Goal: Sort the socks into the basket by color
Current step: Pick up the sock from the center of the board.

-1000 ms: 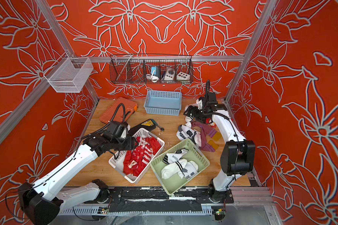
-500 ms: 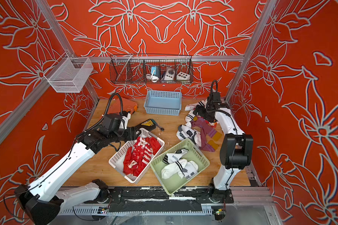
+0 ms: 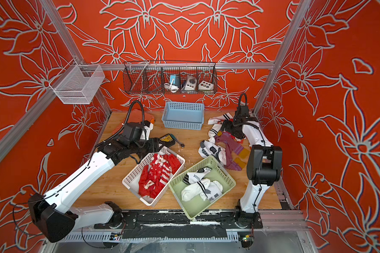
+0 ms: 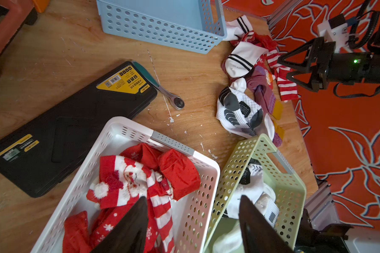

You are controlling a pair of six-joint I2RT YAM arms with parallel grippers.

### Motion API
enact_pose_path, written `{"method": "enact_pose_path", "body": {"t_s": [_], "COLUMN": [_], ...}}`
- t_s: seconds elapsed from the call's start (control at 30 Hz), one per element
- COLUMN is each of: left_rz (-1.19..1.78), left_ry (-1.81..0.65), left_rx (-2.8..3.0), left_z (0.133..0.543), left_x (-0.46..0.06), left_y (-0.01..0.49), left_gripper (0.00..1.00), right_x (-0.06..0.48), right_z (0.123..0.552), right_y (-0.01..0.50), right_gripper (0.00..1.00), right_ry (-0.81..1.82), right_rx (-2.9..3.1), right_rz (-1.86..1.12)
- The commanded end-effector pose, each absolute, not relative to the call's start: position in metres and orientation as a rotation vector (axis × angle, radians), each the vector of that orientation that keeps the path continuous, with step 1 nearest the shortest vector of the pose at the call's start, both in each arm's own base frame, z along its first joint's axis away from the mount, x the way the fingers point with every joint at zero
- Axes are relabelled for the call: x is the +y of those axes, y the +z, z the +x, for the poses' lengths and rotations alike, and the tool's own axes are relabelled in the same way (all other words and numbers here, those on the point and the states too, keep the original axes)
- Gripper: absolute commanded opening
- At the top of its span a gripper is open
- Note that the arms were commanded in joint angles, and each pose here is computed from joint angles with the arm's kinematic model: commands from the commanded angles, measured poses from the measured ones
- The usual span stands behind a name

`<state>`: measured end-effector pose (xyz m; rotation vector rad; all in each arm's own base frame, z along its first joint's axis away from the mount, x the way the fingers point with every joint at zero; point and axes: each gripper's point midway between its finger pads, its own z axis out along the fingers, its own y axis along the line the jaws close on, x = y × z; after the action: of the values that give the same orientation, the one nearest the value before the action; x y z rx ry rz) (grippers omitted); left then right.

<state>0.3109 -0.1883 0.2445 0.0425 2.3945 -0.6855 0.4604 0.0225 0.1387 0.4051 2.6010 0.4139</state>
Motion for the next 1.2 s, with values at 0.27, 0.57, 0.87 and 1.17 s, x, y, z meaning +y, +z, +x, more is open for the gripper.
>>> {"method": "enact_pose_path", "body": {"t_s": [0.27, 0.57, 0.87, 1.17], "left_rz": [0.066, 0.032, -0.003, -0.025], "left_ry": [-0.739, -0.739, -0.728, -0.76], "left_rx": [2.372, 2.362, 2.361, 2.366], "left_z": [0.322, 0.32, 0.319, 0.322], "left_x": [-0.2, -0.197, -0.192, -0.197], "left_y": [0.252, 0.254, 0.254, 0.247], "left_gripper": [0.64, 0.63, 0.63, 0.63], "right_x": [-0.024, -0.047, -0.091, -0.138], "right_z": [0.488, 0.504, 0.502, 0.473], "right_y": [0.131, 0.118, 0.113, 0.107], "right_gripper": [0.92, 0.63, 0.65, 0.82], "right_ry": [0.311, 0.354, 0.224, 0.078], "right_rx": [2.543, 2.536, 2.505, 2.469], "right_rz": [0.498, 0.542, 0.647, 0.799]}}
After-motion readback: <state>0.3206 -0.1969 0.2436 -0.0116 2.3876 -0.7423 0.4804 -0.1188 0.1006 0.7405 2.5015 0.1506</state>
